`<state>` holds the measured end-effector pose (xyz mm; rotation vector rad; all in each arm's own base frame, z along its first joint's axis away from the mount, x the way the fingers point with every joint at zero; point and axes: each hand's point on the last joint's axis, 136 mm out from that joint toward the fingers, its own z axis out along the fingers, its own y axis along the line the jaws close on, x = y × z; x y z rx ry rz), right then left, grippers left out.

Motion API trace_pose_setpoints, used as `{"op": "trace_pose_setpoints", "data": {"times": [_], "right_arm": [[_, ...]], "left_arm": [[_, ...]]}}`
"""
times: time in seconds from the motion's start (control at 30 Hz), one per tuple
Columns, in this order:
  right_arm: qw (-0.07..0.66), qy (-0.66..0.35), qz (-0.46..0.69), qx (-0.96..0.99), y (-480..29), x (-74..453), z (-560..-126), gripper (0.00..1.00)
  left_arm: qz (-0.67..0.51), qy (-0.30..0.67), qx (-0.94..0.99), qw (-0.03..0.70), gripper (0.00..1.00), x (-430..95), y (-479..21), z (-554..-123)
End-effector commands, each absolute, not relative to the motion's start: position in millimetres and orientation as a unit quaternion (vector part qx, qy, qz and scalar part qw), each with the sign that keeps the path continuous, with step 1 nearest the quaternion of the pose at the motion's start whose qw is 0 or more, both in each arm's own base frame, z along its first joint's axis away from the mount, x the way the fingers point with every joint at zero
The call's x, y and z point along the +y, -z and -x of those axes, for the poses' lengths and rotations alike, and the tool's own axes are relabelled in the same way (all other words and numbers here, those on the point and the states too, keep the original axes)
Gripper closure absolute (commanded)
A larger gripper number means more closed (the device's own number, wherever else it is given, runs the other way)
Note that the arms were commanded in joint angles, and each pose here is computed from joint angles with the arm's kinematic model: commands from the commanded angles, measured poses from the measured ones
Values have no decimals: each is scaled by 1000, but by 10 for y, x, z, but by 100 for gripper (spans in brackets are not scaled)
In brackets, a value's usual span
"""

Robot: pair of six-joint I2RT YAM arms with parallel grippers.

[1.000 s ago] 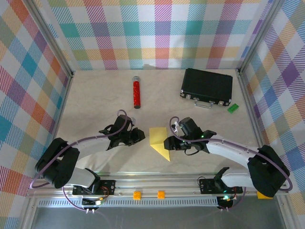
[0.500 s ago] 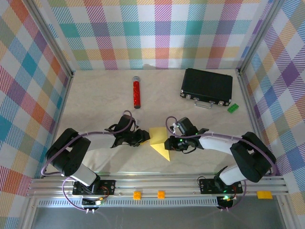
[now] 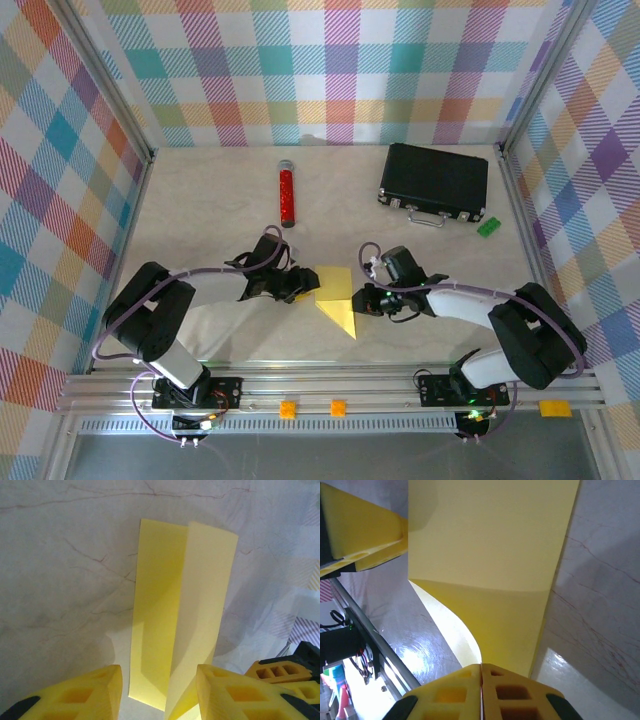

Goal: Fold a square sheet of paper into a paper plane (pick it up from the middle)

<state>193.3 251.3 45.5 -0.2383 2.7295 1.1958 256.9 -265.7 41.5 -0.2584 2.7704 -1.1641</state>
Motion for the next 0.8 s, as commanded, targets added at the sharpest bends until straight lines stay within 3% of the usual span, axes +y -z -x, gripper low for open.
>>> {"op": "trace_pose_setpoints", "data": {"times": [0.0,0.3,0.77], "right_arm": [[85,-438,86,891,-563,2551,-1933,90],[84,-449,76,886,-531,2495,-1938,90],[83,-444,67,890,-483,2444,-1955,89]], "left_arm": [[77,398,913,53,55,-2734,-473,-2571],[66,437,896,34,56,-2913,-538,-2610],[57,484,873,14,68,-3129,-579,-2682]]}}
